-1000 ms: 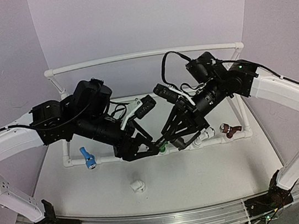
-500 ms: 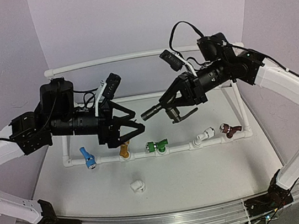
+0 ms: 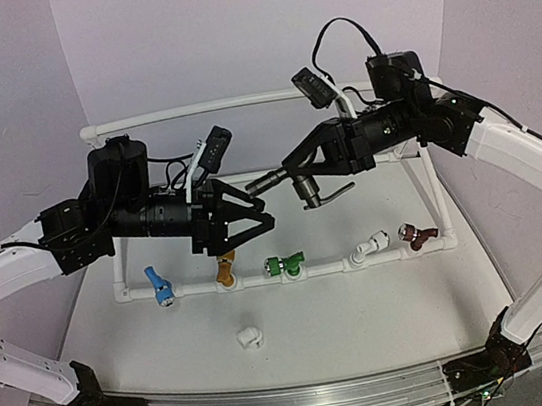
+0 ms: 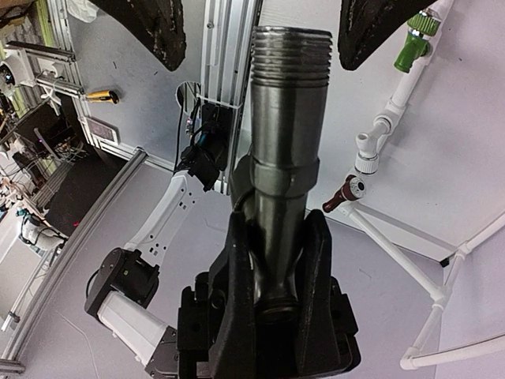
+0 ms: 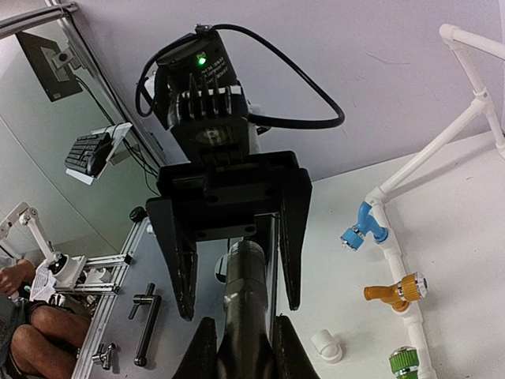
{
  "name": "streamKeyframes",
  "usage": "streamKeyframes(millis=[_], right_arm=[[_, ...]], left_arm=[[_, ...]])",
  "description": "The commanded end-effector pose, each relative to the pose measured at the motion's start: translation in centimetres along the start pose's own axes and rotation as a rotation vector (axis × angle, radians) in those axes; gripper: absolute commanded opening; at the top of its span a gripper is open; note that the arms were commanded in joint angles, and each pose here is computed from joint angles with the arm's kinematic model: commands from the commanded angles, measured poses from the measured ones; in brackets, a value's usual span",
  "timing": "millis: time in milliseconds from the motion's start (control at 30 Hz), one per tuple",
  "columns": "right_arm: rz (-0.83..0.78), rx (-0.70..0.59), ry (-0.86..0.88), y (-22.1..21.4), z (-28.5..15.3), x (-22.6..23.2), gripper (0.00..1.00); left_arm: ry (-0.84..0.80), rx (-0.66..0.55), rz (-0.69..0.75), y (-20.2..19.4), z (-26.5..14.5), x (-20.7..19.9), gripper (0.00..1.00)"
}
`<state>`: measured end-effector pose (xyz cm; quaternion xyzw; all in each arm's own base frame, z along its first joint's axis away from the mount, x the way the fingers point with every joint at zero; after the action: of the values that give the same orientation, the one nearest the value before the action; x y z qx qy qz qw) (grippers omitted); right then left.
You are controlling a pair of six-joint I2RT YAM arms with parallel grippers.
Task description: Install the water faucets
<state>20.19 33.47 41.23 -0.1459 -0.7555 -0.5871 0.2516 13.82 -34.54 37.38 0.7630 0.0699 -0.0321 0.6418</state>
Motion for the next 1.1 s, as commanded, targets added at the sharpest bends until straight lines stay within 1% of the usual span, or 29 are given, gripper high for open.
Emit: streamKeyframes(millis=[0,133,233,333,400,467,633,700,767,833,867,900,933,967,1033,1067], right_arm=[[-0.045,-0.034,0.067,0.7,-0.5,2.1,0.00],[-0.040,-0.030,0.078,0.5,-0.5,2.1,0.00],[-0.043,-0.029,0.086,0.5,-0.5,2.3,0.00],[-0.038,-0.025,0.092,0.3,-0.5,2.3,0.00],[-0.033,-0.021,0.094,0.2,-0.5,2.3,0.00],[-0.029,-0.018,0.096,0.0,-0.4,2.2,0.00],[-0.022,-0.011,0.099,-0.4,-0.4,2.1,0.00],[-0.021,-0.010,0.102,-0.4,-0.4,2.1,0.00],[-0.023,-0.011,0.102,-0.4,-0.4,2.2,0.00],[-0.021,-0.009,0.104,-0.5,-0.4,2.2,0.00],[-0.020,-0.008,0.104,-0.5,-0.4,2.2,0.00],[-0.017,-0.007,0.103,-0.6,-0.4,2.1,0.00],[-0.013,-0.005,0.100,-0.7,-0.3,1.9,0.03],[-0.010,-0.003,0.097,-0.9,-0.3,1.8,0.09],[0.001,0.005,0.092,-1.4,-0.2,1.4,0.28],[0.010,0.011,0.092,-1.8,-0.1,1.2,0.36]], left_arm=[[-0.032,-0.091,0.045,3.0,-0.4,-0.5,0.63],[-0.014,-0.104,0.048,3.3,-0.4,-0.2,0.59],[-0.006,-0.113,0.040,3.5,-0.4,0.1,0.54],[-0.015,-0.114,0.034,3.5,-0.4,0.3,0.45],[-0.021,-0.110,0.030,3.6,-0.2,0.3,0.36],[-0.029,-0.107,0.029,3.6,-0.1,0.3,0.33],[-0.032,-0.106,0.026,3.6,-0.1,0.4,0.34],[-0.036,-0.107,0.026,3.6,-0.1,0.4,0.33],[-0.048,-0.103,0.025,3.6,0.0,0.4,0.25],[-0.061,-0.098,0.024,3.6,0.1,0.3,0.12],[-0.064,-0.095,0.024,3.5,0.1,0.3,0.04],[-0.066,-0.092,0.024,3.4,0.2,0.3,0.01],[-0.071,-0.088,0.026,3.3,0.1,0.2,0.00],[-0.075,-0.084,0.029,3.3,0.1,0.1,0.00],[-0.088,-0.064,0.037,3.0,0.0,-0.1,0.00],[-0.094,-0.050,0.040,2.9,0.0,-0.2,0.00]])
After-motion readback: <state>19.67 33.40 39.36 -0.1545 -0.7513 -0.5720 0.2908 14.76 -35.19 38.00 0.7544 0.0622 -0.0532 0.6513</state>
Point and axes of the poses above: each gripper's point midway between its finger pads, its own z axis out along the fingers, its own x axis along the line the jaws close on, y = z × x, the point moved 4 cm from there along -z, back along the fingers, and after that the axes turned 11 degrees about z, right-handed, at the moved point
